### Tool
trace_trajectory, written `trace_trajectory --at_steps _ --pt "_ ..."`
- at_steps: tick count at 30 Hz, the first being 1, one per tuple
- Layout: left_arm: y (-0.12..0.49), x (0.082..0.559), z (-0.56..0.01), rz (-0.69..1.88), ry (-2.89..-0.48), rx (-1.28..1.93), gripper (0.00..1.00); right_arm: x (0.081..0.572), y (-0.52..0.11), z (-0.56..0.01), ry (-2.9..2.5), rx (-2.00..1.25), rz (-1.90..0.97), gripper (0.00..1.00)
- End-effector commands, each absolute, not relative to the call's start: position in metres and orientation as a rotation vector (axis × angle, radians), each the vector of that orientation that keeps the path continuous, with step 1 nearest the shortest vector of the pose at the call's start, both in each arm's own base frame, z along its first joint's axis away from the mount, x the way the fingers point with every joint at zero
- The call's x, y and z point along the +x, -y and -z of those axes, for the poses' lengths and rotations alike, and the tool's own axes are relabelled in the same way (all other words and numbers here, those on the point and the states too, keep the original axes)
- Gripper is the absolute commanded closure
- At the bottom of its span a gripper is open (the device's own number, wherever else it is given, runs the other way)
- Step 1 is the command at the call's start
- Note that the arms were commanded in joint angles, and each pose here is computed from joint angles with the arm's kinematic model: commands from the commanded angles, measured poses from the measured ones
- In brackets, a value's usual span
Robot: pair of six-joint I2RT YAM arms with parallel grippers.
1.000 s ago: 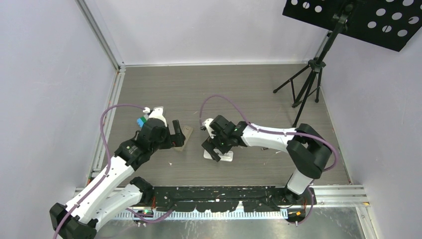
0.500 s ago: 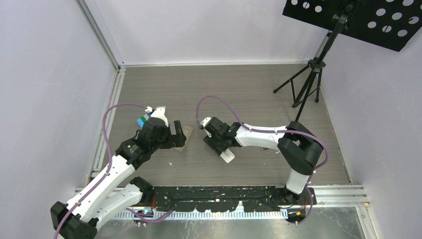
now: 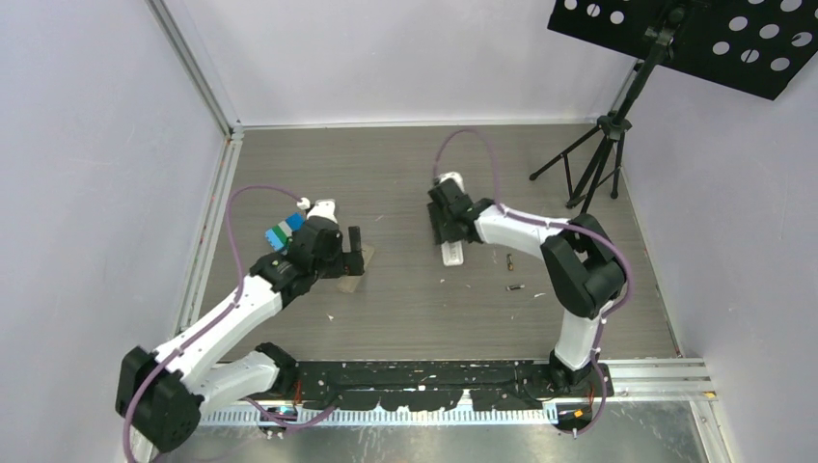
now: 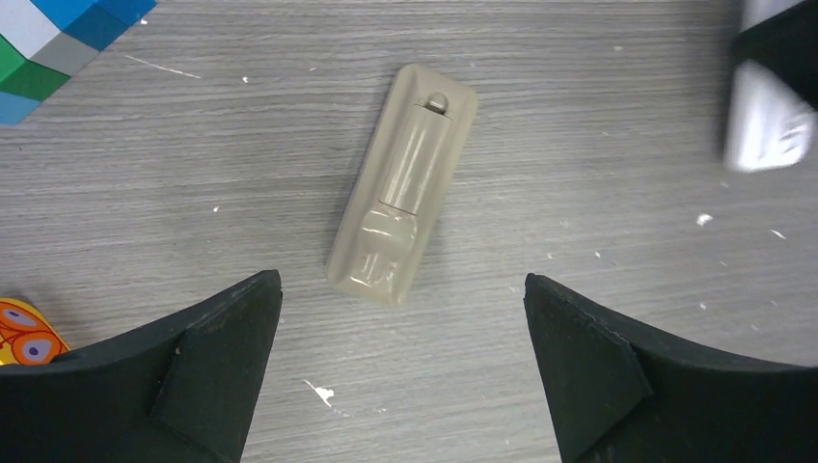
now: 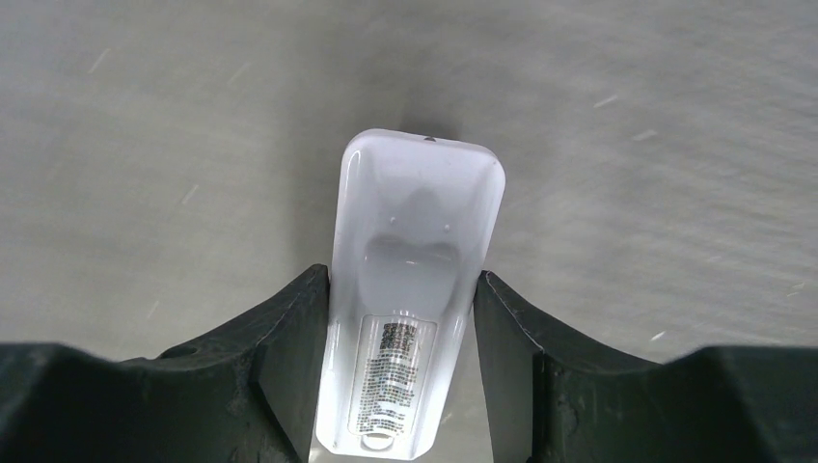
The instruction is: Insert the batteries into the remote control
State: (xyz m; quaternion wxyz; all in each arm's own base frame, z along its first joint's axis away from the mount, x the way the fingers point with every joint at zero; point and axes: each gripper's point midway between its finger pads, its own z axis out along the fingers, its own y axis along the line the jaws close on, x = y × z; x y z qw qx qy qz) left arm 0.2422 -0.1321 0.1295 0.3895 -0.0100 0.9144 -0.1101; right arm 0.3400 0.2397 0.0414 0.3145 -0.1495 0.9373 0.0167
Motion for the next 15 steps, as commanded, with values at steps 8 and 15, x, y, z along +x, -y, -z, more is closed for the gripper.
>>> trace_trajectory --at_steps 8,15 --pt "0.132 0.314 -0.105 0.238 -2.385 -0.213 0.00 0.465 -0.165 -0.044 -2.411 0.027 -0.035 0.64" --pt "0.133 0.329 -0.067 0.169 -2.467 -0.151 0.01 0.472 -0.163 -0.051 -2.447 0.020 -0.047 0.21"
